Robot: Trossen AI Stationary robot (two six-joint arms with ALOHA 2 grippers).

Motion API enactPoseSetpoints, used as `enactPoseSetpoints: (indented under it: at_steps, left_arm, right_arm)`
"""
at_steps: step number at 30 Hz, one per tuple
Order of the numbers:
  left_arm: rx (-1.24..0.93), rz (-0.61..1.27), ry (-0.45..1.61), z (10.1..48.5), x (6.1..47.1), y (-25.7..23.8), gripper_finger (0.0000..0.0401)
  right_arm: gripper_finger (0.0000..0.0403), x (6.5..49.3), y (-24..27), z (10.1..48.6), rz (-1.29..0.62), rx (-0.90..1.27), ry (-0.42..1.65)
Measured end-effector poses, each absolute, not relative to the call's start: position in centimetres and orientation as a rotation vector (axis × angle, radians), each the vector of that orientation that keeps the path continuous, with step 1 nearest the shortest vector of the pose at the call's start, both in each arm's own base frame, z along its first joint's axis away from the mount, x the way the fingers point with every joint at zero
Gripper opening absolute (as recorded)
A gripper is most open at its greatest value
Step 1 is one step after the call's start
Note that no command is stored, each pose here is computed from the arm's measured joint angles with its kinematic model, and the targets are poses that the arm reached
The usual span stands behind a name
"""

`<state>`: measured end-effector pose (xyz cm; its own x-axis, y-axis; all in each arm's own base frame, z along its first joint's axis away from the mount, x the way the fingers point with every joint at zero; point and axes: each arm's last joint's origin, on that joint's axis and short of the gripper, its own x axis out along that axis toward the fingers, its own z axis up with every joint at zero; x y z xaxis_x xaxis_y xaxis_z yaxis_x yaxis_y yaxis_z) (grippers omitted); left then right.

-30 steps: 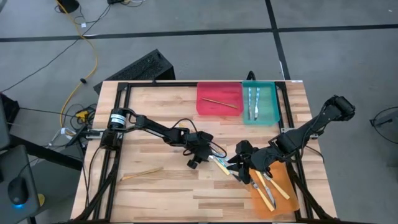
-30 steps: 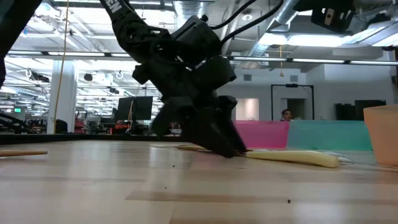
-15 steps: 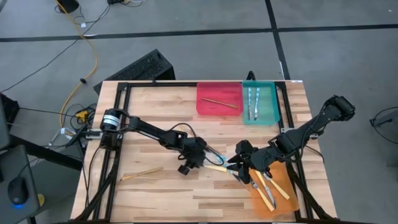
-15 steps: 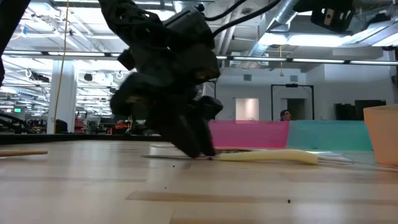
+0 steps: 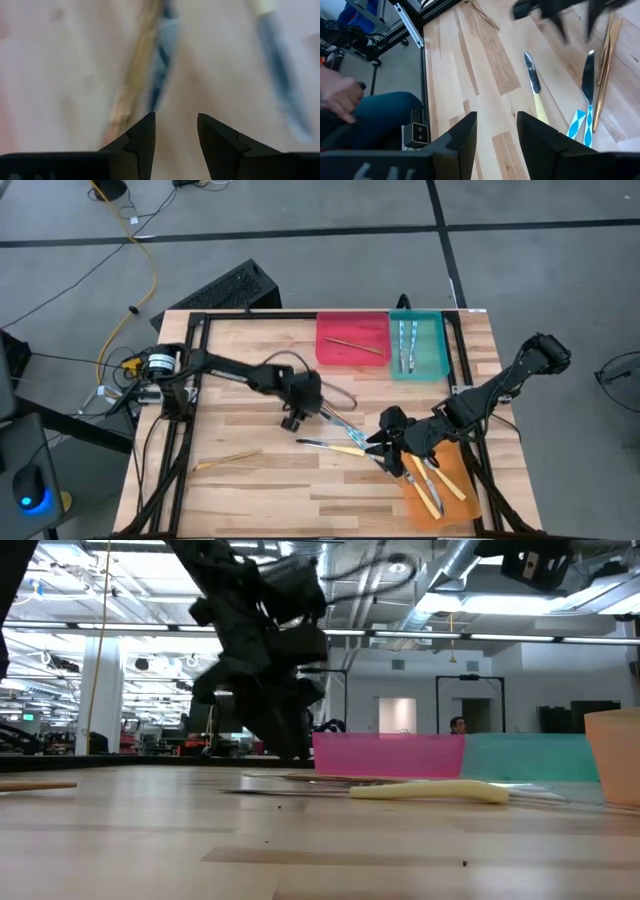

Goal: Sort silverware by color (type)
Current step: Put the golden knife into the red bin

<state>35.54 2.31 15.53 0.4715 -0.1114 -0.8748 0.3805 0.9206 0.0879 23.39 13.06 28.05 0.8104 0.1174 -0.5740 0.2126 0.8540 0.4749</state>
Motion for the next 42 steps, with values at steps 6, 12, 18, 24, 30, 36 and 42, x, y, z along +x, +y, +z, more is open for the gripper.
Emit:
enactPoseSetpoints:
  at_steps: [6,12,18,24,30,36,42]
  left_arm:
    - [0.284,-0.245,1.053,15.4,35.0,6.4,0.0130]
    - [0.250,-0.246,1.081,14.3,33.5,8.9,0.0130]
    - [0.246,-0.239,1.007,11.8,31.7,9.1,0.0130]
    - [0.285,-0.166,0.953,10.0,30.6,8.4,0.0130]
    - [0.280,-0.150,0.972,9.5,30.2,7.8,0.0084]
    - [0.282,-0.145,0.987,9.4,30.3,7.1,0.0009]
    - [0.174,-0.074,0.969,10.0,30.3,6.9,0.0002]
  right_arm:
    - [0.0162,23.4,13.1,28.0,-0.054,0.553,0.633]
    - [0.0162,23.4,13.1,28.0,-0.053,0.552,0.633]
    - [0.0162,23.4,13.0,28.0,-0.054,0.535,0.631]
    - [0.0162,23.3,13.0,28.0,-0.070,0.525,0.630]
    - [0.0162,23.4,12.9,28.0,-0.082,0.521,0.623]
    - [0.0162,23.4,12.9,28.0,-0.094,0.525,0.616]
    - [0.0162,23.3,12.9,28.0,-0.099,0.534,0.619]
